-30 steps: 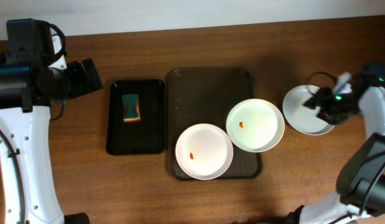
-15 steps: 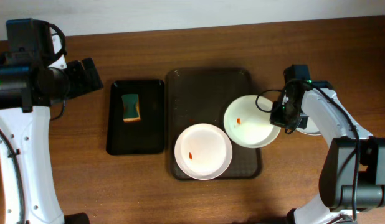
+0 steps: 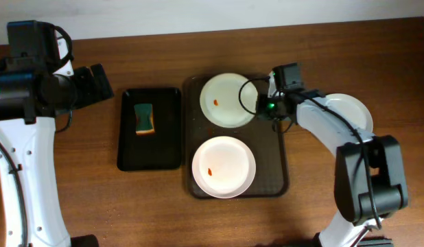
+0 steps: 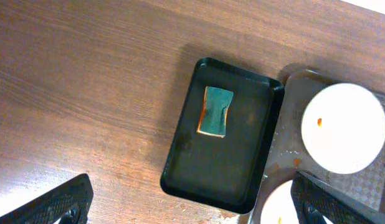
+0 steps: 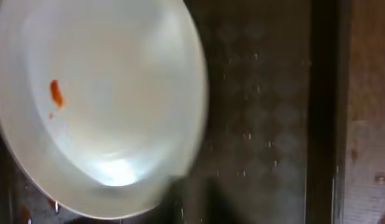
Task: Clean dirty plates on tray and stack at the side
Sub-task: 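Drag the right-side plate up the tray with the right gripper, then grasp the sponge from the black tray with the left gripper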
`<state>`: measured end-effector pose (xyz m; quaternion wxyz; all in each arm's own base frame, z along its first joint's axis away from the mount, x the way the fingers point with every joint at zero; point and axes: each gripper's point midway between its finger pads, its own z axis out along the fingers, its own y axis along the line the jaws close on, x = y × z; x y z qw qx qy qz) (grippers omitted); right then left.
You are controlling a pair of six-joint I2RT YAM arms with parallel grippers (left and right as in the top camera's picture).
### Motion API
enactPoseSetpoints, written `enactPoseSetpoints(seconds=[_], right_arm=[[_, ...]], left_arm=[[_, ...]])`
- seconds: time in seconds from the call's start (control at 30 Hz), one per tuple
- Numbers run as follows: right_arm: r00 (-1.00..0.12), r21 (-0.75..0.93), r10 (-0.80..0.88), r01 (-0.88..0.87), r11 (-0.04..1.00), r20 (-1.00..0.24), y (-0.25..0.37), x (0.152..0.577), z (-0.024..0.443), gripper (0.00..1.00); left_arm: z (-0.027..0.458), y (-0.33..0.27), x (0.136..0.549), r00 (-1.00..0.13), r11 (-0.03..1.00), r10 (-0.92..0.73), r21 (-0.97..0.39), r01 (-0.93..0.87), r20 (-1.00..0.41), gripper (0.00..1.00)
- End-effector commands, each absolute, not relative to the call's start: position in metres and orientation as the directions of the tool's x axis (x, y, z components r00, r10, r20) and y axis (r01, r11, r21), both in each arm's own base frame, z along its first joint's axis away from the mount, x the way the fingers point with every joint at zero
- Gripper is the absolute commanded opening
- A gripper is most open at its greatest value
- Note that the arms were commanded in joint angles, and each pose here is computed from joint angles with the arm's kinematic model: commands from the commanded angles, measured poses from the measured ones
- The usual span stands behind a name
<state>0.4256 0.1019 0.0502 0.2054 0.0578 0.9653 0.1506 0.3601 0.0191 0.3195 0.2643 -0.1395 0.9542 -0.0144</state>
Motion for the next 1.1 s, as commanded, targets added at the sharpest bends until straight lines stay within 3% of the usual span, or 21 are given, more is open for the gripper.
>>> enactPoseSetpoints(seconds=[0.0,0.13,0.33,0.43,0.67,0.7,0.8,0.87,0.93,1.07], right_arm=[[-0.883,0.302,0.198,0.067,0.951,-0.426,0.091,0.442,0.061,0.29],[-0.906,0.394,0.081,-0.098,0.914,-0.415,0.096,0.438,0.080,0.29],[-0.964,0.381,0.017,-0.088,0.920,-0.265,0.096,0.409,0.108,0.29],[-0.965,0.349,0.019,-0.076,0.934,-0.260,0.090,0.410,0.136,0.31],[-0.963,0.343,0.020,-0.076,0.936,-0.269,0.089,0.413,0.136,0.35],[-0.963,0.343,0.020,-0.076,0.936,-0.269,0.089,0.413,0.136,0.35],[-0.963,0.343,0.020,-0.077,0.936,-0.270,0.089,0.413,0.136,0.36],[-0.963,0.343,0.020,-0.076,0.936,-0.270,0.089,0.413,0.136,0.37],[-0.963,0.343,0.020,-0.076,0.936,-0.269,0.089,0.413,0.136,0.37],[-0.963,0.343,0.020,-0.077,0.936,-0.269,0.089,0.413,0.136,0.38]], left_arm=[[0.324,0.017,0.357,-0.818,0.963,-0.270,-0.119,-0.244,-0.508,1.00],[0.316,0.002,0.366,-0.838,0.968,-0.248,-0.150,-0.200,-0.486,1.00],[0.273,-0.028,0.398,-0.895,0.982,-0.180,-0.133,-0.136,-0.408,0.98],[0.219,-0.033,0.414,-0.944,0.987,-0.159,-0.059,-0.148,-0.289,0.86],[0.045,-0.033,0.423,-0.973,0.980,-0.198,0.049,-0.193,0.117,0.57],[0.028,-0.033,0.425,-0.971,0.980,-0.198,0.054,-0.192,0.137,0.49],[0.001,-0.036,0.433,-0.971,0.982,-0.190,0.044,-0.186,0.142,0.28],[-0.006,-0.037,0.442,-0.978,0.984,-0.175,0.033,-0.172,0.113,0.21],[-0.007,-0.039,0.442,-0.980,0.986,-0.166,0.032,-0.164,0.113,0.00],[0.022,-0.047,0.433,-0.981,0.990,-0.139,-0.018,-0.143,0.133,0.00]])
